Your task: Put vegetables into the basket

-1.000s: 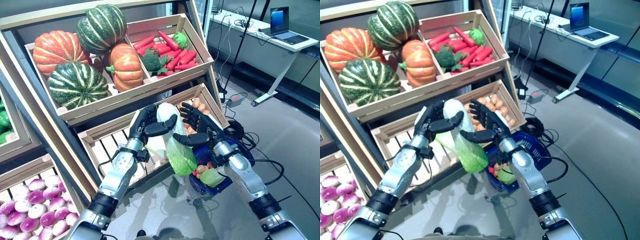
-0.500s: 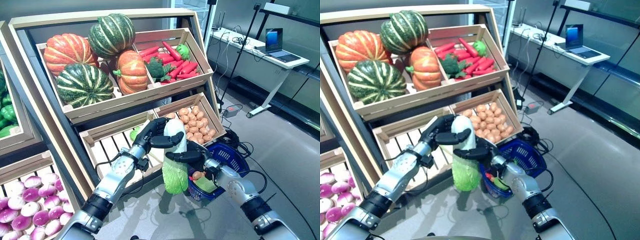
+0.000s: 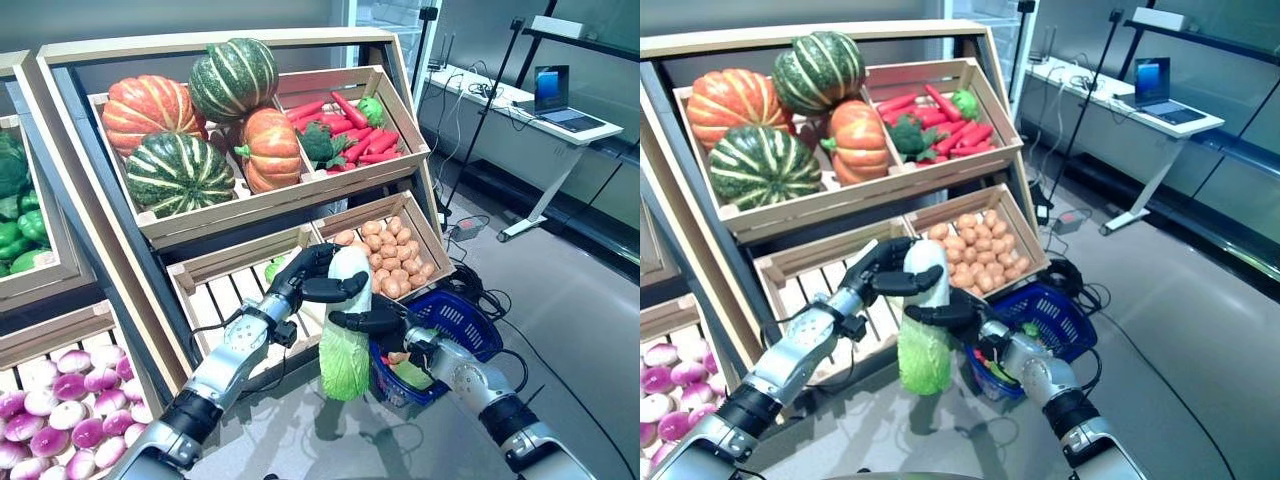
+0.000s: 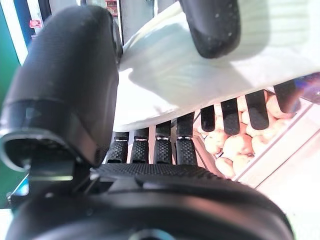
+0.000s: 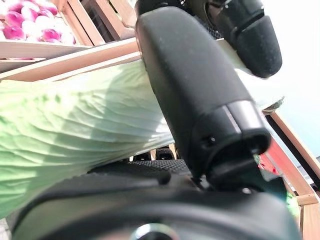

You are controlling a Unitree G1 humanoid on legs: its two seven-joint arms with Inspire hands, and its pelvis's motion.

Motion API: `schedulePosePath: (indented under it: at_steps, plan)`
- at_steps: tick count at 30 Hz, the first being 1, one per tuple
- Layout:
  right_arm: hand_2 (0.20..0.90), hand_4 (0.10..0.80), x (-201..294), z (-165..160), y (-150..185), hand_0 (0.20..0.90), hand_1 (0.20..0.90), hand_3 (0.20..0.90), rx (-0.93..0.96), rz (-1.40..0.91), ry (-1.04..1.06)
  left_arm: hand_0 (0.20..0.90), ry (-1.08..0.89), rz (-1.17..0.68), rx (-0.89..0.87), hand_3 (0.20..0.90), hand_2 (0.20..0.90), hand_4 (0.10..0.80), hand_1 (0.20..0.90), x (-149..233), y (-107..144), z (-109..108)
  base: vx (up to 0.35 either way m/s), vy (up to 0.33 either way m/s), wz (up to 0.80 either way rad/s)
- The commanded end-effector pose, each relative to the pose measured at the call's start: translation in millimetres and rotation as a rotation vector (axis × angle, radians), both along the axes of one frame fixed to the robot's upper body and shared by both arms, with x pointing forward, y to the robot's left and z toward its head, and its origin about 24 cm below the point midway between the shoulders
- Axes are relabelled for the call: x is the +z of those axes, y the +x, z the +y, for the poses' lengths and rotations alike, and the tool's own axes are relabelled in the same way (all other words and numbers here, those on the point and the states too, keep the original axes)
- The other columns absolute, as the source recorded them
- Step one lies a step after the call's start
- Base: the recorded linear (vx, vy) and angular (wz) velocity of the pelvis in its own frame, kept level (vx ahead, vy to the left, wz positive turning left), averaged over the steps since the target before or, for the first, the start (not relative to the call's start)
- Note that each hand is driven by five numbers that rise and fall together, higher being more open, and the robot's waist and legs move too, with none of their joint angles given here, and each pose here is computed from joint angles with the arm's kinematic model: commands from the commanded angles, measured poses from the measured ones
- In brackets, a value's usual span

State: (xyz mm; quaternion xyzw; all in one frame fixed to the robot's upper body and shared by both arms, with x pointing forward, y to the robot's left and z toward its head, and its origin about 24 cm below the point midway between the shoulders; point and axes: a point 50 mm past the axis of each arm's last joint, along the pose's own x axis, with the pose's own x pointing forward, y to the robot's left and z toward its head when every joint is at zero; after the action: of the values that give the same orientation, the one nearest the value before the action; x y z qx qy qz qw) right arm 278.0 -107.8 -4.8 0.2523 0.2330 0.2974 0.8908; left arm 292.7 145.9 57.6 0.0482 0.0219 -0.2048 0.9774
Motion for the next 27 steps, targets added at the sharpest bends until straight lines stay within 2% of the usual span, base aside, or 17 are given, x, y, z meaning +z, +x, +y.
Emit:
schedulePosePath:
  at_steps: [1, 10, 11, 12, 18, 27]
  plan:
    - [0.300, 0.400, 39, 47, 17, 0.300, 0.300, 0.300, 0.174, -0.129, 0.194, 0.300, -0.376, -0.368, -0.208, 0.300, 0.300, 0.400, 0.300, 97, 9, -57, 0.004, 0.000, 0.03]
    - [0.300, 0.400, 42, 36, 28, 0.300, 0.300, 0.300, 0.116, -0.161, 0.108, 0.300, -0.347, -0.402, -0.206, 0.300, 0.300, 0.400, 0.300, 103, 11, -58, 0.000, 0.000, 0.00]
    - [0.300, 0.400, 42, 32, 29, 0.300, 0.300, 0.300, 0.101, -0.163, 0.094, 0.865, -0.327, -0.404, -0.190, 0.865, 0.865, 0.776, 0.865, 102, 12, -57, 0.000, 0.000, 0.00]
    - [0.300, 0.400, 41, 28, 30, 0.300, 0.300, 0.300, 0.083, -0.161, 0.078, 0.900, -0.309, -0.409, -0.176, 0.900, 0.900, 0.800, 0.900, 101, 13, -54, 0.000, 0.000, 0.00]
    - [0.300, 0.400, 31, 2, 34, 0.300, 0.300, 0.300, -0.002, -0.142, -0.032, 0.900, -0.241, -0.419, -0.106, 0.900, 0.900, 0.800, 0.900, 100, 18, -43, 0.000, 0.000, 0.00]
    - [0.300, 0.400, 22, -71, 37, 0.300, 0.300, 0.300, -0.218, -0.109, -0.163, 0.900, -0.115, -0.410, 0.024, 0.900, 0.900, 0.800, 0.900, 94, 27, -14, 0.002, -0.002, -0.01]
